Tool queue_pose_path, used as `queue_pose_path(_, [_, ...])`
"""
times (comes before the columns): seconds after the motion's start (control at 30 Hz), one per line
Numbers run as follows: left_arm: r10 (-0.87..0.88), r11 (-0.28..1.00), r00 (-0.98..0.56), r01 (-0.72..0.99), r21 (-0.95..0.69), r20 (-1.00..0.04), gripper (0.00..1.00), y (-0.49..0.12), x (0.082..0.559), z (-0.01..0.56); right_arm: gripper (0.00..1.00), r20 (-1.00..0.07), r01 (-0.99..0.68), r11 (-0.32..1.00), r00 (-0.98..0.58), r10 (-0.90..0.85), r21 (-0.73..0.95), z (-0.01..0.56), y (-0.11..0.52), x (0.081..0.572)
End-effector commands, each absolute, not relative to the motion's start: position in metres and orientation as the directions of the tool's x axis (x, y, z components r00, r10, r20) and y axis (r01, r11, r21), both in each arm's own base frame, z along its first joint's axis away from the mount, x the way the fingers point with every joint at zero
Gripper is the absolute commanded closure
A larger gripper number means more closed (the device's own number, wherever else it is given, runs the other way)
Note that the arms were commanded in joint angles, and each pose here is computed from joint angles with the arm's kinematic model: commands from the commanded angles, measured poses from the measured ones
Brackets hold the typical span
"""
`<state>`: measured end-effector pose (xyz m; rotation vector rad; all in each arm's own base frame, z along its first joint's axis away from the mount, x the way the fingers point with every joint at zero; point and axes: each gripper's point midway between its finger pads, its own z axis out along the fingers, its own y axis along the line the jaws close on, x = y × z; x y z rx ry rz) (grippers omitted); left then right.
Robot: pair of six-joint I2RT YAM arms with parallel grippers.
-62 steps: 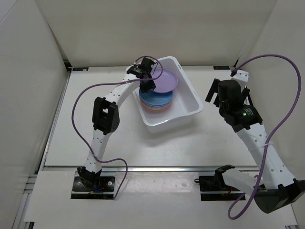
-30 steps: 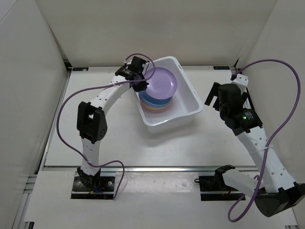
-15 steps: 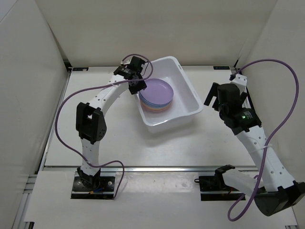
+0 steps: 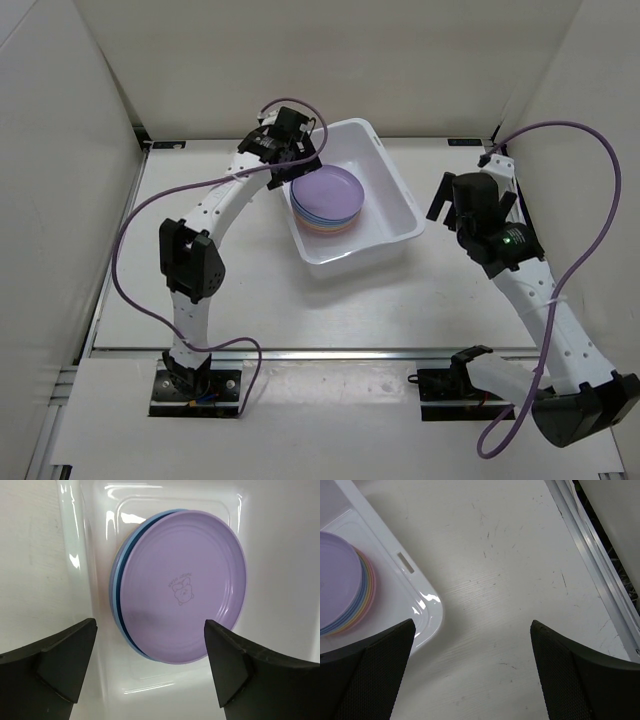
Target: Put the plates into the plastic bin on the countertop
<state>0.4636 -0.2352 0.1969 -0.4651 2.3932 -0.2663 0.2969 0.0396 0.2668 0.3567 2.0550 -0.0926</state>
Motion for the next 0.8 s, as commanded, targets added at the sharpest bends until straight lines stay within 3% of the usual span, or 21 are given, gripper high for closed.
queue_pose_path(0.0, [-0.348,0.937,-0.610,-0.210,-0.278,-0.712,0.01,-0.227,0.453,0.261,0.01,-0.896,0.340,0.935,-0.376,0.236,0.104,0.291,0.033,0.308])
queue_pose_path(0.2, [-0.337,0.937,-0.494,-0.258,-0.235,-0.801,0.00,-0.179,0.405,0.320,0.01,-0.881,0.417,0.905,-0.394,0.262,0.083,0.290,0.027,0.316])
queue_pose_path(0.5, [-0.360,0.884,-0.372,-0.430,-0.185,-0.855,0.01,-0.086,0.317,0.329,0.01,-0.865,0.340,0.932,-0.421,0.272,0.128,0.284,0.051,0.335])
queue_pose_path(0.77, [-0.375,0.852,-0.325,-0.489,-0.185,-0.868,0.00,-0.049,0.300,0.335,0.01,-0.850,0.337,0.931,-0.442,0.287,0.139,0.275,0.056,0.336])
